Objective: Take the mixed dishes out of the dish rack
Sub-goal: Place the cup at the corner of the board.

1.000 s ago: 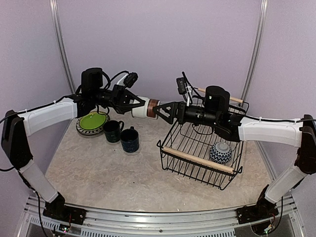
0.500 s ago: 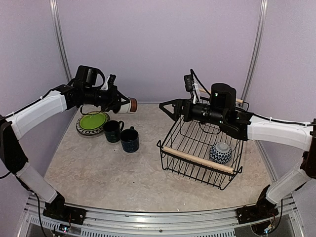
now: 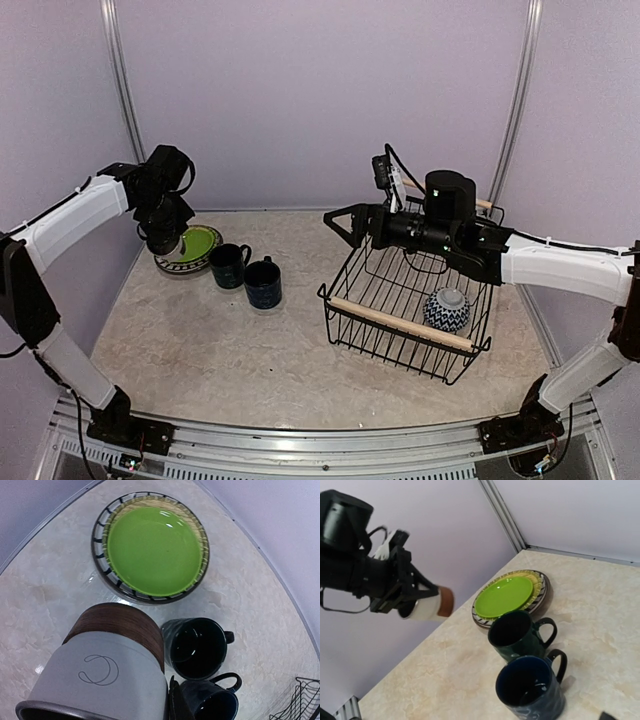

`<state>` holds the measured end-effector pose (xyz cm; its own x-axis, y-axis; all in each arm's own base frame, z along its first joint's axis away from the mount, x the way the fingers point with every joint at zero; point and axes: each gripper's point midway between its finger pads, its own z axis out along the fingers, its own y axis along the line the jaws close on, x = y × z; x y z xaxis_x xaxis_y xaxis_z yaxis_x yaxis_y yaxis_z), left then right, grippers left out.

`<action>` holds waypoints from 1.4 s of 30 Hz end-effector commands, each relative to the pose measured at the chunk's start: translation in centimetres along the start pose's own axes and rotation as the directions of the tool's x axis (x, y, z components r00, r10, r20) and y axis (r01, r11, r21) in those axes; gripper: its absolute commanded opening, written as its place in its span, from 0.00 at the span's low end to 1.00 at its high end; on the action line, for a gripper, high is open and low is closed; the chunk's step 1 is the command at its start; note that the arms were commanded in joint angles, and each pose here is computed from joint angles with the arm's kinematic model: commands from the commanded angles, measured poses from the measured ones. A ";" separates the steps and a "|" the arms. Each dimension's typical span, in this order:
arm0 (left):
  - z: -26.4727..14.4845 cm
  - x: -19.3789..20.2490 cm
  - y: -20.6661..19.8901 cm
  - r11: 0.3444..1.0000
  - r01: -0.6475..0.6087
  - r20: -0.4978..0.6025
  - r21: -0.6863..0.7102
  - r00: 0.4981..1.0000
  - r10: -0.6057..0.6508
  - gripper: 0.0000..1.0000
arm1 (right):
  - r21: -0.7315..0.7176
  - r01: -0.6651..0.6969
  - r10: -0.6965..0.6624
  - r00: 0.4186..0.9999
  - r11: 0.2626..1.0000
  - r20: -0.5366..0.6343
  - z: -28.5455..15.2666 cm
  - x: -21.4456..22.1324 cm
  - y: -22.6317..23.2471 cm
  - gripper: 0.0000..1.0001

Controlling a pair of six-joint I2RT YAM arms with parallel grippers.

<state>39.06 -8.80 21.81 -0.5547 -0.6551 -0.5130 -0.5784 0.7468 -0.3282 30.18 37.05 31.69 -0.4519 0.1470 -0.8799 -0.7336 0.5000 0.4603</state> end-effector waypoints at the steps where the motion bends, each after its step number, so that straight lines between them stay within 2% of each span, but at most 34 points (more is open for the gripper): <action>1: 1.8 -0.2 5.7 0.941 0.253 -0.021 -0.226 0.964 -0.264 0.00 | 0.023 0.010 -0.010 1.000 1.000 0.002 -0.5 -0.2 -0.4 1.00; 5: 3.8 -0.4 8.3 0.892 0.355 -0.073 -0.279 0.919 -0.388 0.00 | 0.024 0.011 -0.011 1.000 1.000 0.001 -0.4 -0.2 -0.4 1.00; 16: 9.0 -0.5 14.2 0.781 0.446 -0.109 -0.437 0.835 -0.539 0.00 | 0.032 0.021 -0.021 1.000 0.999 -0.001 -0.5 -0.4 -0.4 1.00; 32: 12.7 3.0 15.5 0.736 0.443 -0.213 -0.512 0.764 -0.608 0.05 | 0.056 0.026 -0.026 1.000 0.998 0.011 -1.4 -0.2 -0.8 1.00; 37: 12.6 2.7 15.3 0.742 0.444 -0.214 -0.502 0.768 -0.604 0.22 | 0.061 0.030 -0.031 0.999 0.998 0.009 -1.4 -0.2 -0.9 1.00; 42: 11.3 1.0 14.5 0.770 0.451 -0.177 -0.451 0.800 -0.573 0.38 | 0.069 0.034 -0.034 0.999 0.997 0.010 -1.5 -0.2 -1.0 1.00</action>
<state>36.51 2.28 5.85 -0.2139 -0.9761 -0.0391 -0.9725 0.2165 -0.0852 30.27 36.00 31.40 -0.4365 0.1422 -0.8884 -0.7150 0.5445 0.4385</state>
